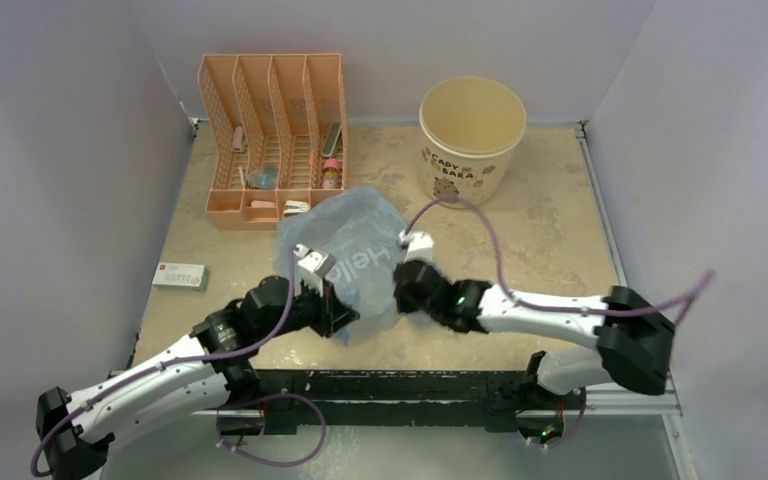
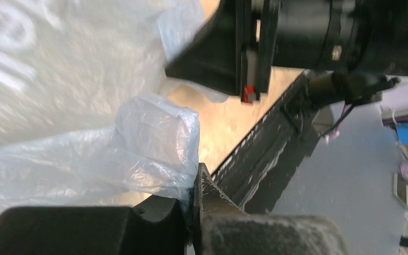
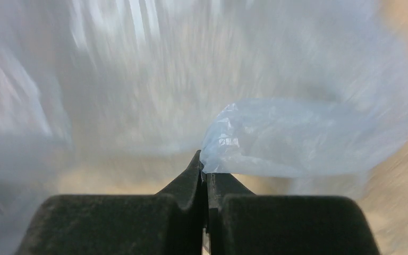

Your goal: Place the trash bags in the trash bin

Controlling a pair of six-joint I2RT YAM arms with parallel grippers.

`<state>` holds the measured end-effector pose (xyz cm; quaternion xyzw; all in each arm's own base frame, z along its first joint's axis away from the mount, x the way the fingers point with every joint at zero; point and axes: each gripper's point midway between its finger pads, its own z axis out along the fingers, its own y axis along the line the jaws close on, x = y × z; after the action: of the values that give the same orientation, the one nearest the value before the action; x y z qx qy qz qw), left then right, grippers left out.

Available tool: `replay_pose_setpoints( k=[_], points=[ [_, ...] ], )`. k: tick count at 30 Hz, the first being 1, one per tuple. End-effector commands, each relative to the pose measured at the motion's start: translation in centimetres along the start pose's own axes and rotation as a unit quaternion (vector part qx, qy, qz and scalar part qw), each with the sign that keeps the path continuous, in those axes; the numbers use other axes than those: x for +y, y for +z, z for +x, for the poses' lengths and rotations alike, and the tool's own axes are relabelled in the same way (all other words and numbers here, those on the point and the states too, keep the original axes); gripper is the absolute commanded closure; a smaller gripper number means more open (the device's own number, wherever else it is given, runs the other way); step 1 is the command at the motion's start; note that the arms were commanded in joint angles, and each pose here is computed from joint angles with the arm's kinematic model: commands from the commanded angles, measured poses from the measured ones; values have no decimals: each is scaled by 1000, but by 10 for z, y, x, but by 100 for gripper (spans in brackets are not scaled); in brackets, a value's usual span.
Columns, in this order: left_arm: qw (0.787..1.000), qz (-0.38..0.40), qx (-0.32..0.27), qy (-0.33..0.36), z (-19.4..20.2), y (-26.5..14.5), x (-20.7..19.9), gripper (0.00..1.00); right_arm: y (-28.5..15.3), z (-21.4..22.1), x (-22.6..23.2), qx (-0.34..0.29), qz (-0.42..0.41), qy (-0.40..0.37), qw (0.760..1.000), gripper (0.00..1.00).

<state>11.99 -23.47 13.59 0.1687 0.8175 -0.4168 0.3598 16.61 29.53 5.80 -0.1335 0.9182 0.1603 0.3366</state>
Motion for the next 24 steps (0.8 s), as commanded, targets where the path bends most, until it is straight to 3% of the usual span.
replay_pose_setpoints(
  k=[1,5,8,11,13,14,15,17,20,22,24],
  points=[
    [990,-5,-117,82,-122,-15,-51,100,-65,-176,25,-217,-115,57,968,100],
    [961,-35,-201,188,-257,-56,-112,100,-162,-299,34,-354,-122,52,926,100],
    [924,16,-295,244,-335,-120,-180,100,-275,-371,33,-447,-138,85,880,100],
    [876,176,-327,308,-313,-175,-239,100,-344,-355,28,-525,-226,59,819,100],
    [850,261,-311,336,-256,-178,-239,100,-321,-311,14,-521,-246,65,815,100],
    [851,285,-294,329,-220,-173,-224,100,-285,-283,1,-492,-230,90,835,100],
    [871,284,-263,302,-189,-149,-201,100,-243,-254,-11,-448,-210,133,859,100],
    [934,245,-153,210,-108,-77,-133,100,-155,-187,-39,-348,-138,190,908,100],
    [976,193,-52,90,-20,-15,-64,100,-94,-123,-57,-244,-77,225,940,100],
    [988,139,-31,54,1,3,-35,100,-84,-116,-54,-224,-75,223,946,100],
    [990,112,-51,69,-19,3,-35,100,-89,-130,-45,-229,-80,204,948,100]
  ],
)
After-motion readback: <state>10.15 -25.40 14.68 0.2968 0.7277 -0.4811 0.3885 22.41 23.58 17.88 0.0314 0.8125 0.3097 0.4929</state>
